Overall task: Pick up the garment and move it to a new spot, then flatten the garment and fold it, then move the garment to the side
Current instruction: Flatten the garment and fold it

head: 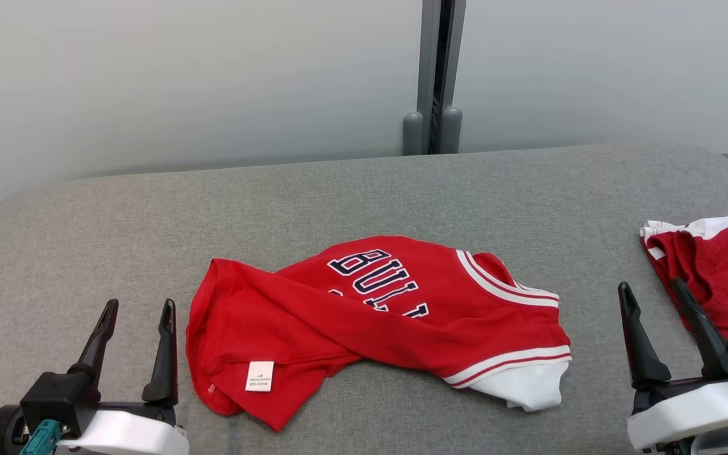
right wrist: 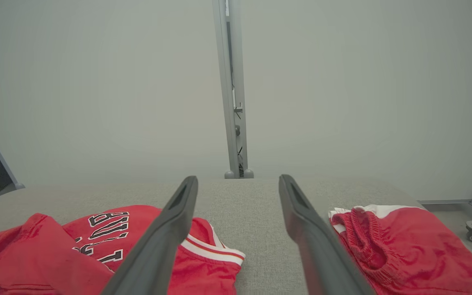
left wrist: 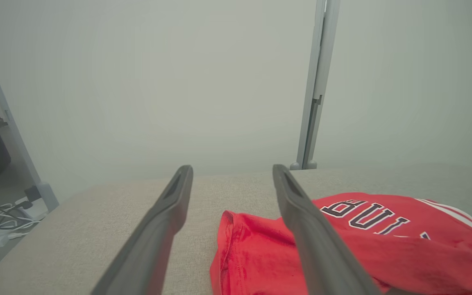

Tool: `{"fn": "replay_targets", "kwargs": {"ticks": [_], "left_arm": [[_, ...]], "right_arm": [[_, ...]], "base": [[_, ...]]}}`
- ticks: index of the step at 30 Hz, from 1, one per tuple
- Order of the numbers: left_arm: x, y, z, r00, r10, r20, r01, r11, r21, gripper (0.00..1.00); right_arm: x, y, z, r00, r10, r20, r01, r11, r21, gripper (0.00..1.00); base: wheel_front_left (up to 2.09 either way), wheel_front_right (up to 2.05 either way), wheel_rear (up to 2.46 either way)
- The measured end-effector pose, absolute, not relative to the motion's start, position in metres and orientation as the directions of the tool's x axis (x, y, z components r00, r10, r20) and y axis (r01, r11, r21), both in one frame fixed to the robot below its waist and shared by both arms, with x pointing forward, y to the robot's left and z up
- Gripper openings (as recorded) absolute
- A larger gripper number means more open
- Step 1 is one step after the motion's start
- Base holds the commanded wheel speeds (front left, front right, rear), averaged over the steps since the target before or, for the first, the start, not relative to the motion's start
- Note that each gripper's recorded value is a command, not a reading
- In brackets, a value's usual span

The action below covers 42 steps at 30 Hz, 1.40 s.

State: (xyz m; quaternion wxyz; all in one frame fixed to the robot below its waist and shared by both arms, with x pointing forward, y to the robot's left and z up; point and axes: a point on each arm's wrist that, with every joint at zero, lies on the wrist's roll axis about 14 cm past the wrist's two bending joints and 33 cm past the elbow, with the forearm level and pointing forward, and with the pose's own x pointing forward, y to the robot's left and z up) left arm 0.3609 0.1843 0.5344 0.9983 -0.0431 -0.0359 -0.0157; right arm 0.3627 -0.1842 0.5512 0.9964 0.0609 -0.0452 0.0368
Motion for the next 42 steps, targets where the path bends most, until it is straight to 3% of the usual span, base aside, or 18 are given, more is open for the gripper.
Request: {"fn": "replay_targets", "kwargs": {"ticks": [19, 31, 38, 39, 41, 42], "left_arm": [[0.355, 0.189, 0.532, 0.998, -0.017, 0.059, 0.022, 0.996, -0.084, 1.0], [0.36, 0.185, 0.527, 0.999, -0.027, 0.046, 0.031, 0.995, -0.093, 1.0], [0.367, 0.186, 0.521, 0.999, -0.03, 0.028, 0.032, 0.995, -0.091, 1.0], [0.368, 0.186, 0.52, 0.999, -0.029, 0.026, 0.032, 0.995, -0.09, 1.0], [0.369, 0.186, 0.518, 0.999, -0.028, 0.022, 0.03, 0.995, -0.091, 1.0], [0.369, 0.186, 0.517, 0.999, -0.028, 0.019, 0.03, 0.995, -0.09, 1.0]], "right_arm": [[0.362, -0.179, 0.531, 0.996, 0.086, 0.018, -0.087, 0.987, 0.133, 1.0], [0.343, -0.152, 0.425, 0.908, 0.185, -0.377, -0.102, 0.968, 0.229, 1.0], [0.351, -0.133, 0.401, 0.881, 0.232, -0.412, -0.111, 0.948, 0.297, 0.98], [0.354, -0.13, 0.402, 0.884, 0.24, -0.402, -0.115, 0.943, 0.312, 0.49], [0.356, -0.125, 0.4, 0.879, 0.254, -0.403, -0.122, 0.938, 0.325, 0.0], [0.358, -0.123, 0.4, 0.882, 0.257, -0.395, -0.121, 0.934, 0.337, 0.0]], "base": [[0.0, 0.0, 0.0], [0.0, 0.0, 0.0], [0.0, 0.0, 0.0], [0.0, 0.0, 0.0], [0.0, 0.0, 0.0], [0.0, 0.0, 0.0]]}}
